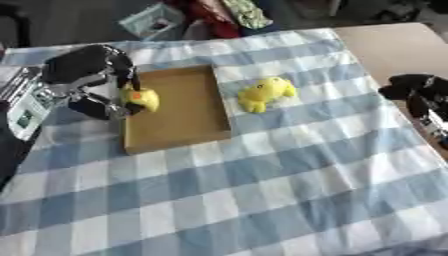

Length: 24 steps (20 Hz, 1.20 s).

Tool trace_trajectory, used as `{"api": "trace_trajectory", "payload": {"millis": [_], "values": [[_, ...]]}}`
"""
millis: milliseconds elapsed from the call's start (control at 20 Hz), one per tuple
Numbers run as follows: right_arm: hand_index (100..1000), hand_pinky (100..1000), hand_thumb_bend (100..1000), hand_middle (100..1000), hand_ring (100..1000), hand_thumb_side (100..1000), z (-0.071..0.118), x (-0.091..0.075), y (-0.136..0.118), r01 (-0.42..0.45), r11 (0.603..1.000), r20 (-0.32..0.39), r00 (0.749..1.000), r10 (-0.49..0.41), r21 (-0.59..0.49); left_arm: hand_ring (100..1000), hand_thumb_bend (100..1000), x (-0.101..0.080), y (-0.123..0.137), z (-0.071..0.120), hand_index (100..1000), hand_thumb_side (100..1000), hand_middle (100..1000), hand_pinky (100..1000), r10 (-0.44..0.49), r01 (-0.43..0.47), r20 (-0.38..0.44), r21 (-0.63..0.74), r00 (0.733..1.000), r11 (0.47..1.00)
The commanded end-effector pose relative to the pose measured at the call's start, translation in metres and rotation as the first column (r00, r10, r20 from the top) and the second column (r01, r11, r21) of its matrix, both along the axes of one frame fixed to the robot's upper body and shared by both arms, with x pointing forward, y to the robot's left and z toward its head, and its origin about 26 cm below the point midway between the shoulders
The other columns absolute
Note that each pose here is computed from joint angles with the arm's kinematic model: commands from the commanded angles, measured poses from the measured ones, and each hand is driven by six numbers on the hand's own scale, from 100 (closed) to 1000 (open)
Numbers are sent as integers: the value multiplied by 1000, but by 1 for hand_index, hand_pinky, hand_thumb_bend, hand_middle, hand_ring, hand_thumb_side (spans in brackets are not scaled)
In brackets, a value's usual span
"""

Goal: Pick up objects on the table and place them in the box.

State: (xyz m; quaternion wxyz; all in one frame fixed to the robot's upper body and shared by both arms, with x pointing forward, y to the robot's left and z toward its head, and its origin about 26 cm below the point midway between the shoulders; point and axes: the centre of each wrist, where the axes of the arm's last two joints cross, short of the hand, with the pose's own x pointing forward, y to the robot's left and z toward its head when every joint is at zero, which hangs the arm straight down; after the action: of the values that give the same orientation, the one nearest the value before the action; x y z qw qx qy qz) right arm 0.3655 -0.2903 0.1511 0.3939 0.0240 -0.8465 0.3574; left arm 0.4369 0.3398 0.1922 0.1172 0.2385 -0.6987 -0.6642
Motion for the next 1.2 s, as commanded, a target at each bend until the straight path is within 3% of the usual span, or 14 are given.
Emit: {"api": "trace_trajectory", "payload": {"millis": [50,450,650,700,900,950,1000,1200], "values": [[840,836,100,677,810,638,6,0,-3,-3,1000,14,1000,3,-4,389,311,1,4,10,569,272,321,558,17,-17,6,46,1000,999],[840,836,100,676,809,640,6,0,-2,-6,1000,12,1000,6,-3,492,414,2,11,5,684,297,475,606,68,-68,1,48,998,997],[840,835,100,675,809,662,7,1,-3,-2,1000,16,1000,2,-6,519,434,1,15,7,742,267,514,647,94,-94,11,1,996,996],[839,835,100,675,809,629,8,1,-4,1,1000,20,1000,-1,-9,521,434,0,16,9,742,254,513,651,99,-99,15,-21,995,995],[840,833,100,677,809,597,20,5,-9,16,999,58,998,-14,-35,516,379,-6,22,23,738,199,508,665,105,-101,23,-119,994,988],[841,832,100,678,809,660,24,6,-11,21,999,70,997,-18,-44,511,362,-8,24,27,736,186,505,667,103,-99,22,-145,994,984],[841,831,100,679,808,581,28,7,-13,27,998,83,996,-22,-54,506,330,-12,25,32,731,163,498,669,104,-98,24,-171,994,980],[842,829,100,683,809,562,43,14,-25,56,993,117,992,-43,-105,488,199,-27,24,44,716,176,479,677,68,-76,-35,-309,997,948]]}}
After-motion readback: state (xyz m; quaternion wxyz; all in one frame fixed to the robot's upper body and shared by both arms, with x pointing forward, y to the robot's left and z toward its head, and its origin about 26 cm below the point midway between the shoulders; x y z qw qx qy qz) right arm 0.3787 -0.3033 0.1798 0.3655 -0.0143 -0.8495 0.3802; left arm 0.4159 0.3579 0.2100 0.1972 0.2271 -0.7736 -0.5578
